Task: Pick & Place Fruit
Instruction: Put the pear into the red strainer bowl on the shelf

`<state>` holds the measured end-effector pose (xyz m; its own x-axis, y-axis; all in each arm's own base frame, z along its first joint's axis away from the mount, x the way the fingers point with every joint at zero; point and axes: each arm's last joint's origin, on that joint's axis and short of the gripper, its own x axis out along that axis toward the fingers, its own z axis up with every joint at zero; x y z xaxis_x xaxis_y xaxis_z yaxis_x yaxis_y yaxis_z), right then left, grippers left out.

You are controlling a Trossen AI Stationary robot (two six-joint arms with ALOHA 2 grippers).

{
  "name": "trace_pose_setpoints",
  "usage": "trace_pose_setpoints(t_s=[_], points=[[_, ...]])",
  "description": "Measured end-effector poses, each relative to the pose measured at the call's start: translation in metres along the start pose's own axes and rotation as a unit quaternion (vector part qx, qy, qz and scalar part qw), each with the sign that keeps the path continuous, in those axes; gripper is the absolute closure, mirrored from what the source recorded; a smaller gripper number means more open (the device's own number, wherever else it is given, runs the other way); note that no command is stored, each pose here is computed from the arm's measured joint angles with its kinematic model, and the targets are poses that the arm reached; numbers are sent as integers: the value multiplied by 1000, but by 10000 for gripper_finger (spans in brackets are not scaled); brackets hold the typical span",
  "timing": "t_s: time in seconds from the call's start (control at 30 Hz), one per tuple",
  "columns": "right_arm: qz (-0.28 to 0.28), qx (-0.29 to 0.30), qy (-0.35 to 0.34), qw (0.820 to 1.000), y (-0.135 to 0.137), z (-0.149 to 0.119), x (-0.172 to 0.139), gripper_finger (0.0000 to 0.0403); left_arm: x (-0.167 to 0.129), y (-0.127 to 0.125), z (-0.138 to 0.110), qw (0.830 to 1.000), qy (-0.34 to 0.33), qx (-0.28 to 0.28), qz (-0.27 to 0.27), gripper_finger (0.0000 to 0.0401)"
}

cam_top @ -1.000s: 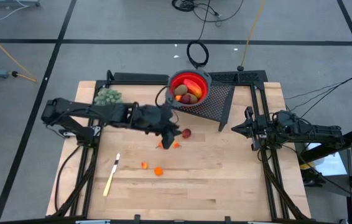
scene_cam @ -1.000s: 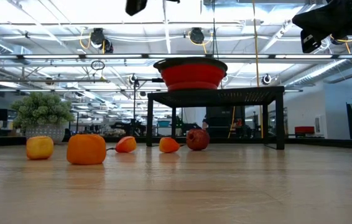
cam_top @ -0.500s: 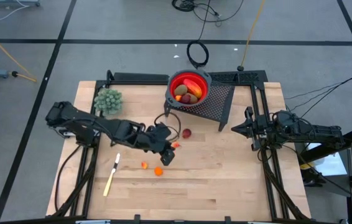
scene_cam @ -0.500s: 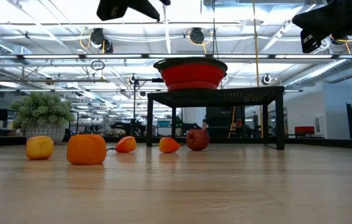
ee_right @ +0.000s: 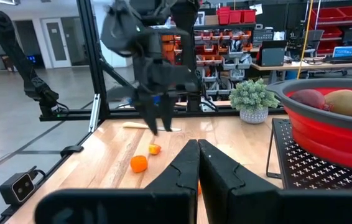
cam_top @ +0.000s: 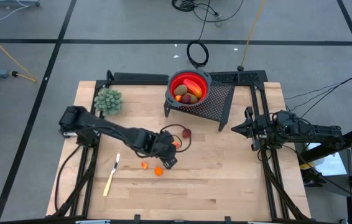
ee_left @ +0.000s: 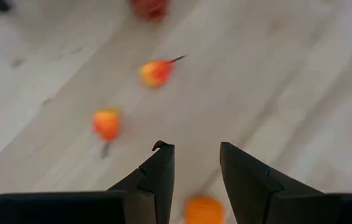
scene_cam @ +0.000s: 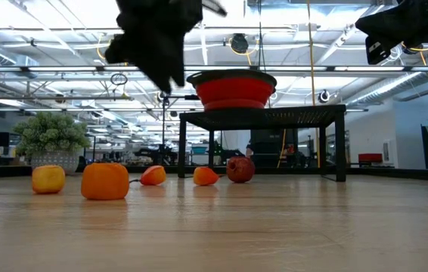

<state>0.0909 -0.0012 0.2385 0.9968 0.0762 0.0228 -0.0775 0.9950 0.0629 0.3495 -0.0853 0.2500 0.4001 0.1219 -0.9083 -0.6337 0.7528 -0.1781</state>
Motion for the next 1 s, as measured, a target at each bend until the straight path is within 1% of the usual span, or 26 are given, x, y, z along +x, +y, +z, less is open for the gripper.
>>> trace_pose_setpoints(t_s=[0.13, 0.23, 0.3, 0.4, 0.53, 0.63, 0.73, 0.83, 1.0], points=[[0, 0, 0, 1000, 0, 0, 0, 403, 5, 12, 1, 999, 27, -15, 43, 274], [0, 0, 0, 1000, 0, 0, 0, 403, 8, 19, 4, 998, 33, -19, 56, 272], [0, 0, 0, 1000, 0, 0, 0, 403, 9, 24, 6, 997, 41, -13, 67, 264], [0, 0, 0, 1000, 0, 0, 0, 403, 12, 30, 10, 996, 45, -4, 71, 236], [0, 0, 0, 1000, 0, 0, 0, 403, 19, 39, 11, 995, 54, -5, 86, 184], [0, 0, 0, 1000, 0, 0, 0, 403, 27, 46, 7, 993, 65, 2, 99, 145], [0, 0, 0, 1000, 0, 0, 0, 403, 35, 55, 1, 990, 79, -4, 117, 112], [0, -1, 0, 1000, 0, 0, 0, 403, 41, 61, -3, 988, 88, -1, 127, 86], [0, -2, 0, 1000, 0, 0, 0, 403, 50, 64, -5, 990, 77, 14, 114, 61]])
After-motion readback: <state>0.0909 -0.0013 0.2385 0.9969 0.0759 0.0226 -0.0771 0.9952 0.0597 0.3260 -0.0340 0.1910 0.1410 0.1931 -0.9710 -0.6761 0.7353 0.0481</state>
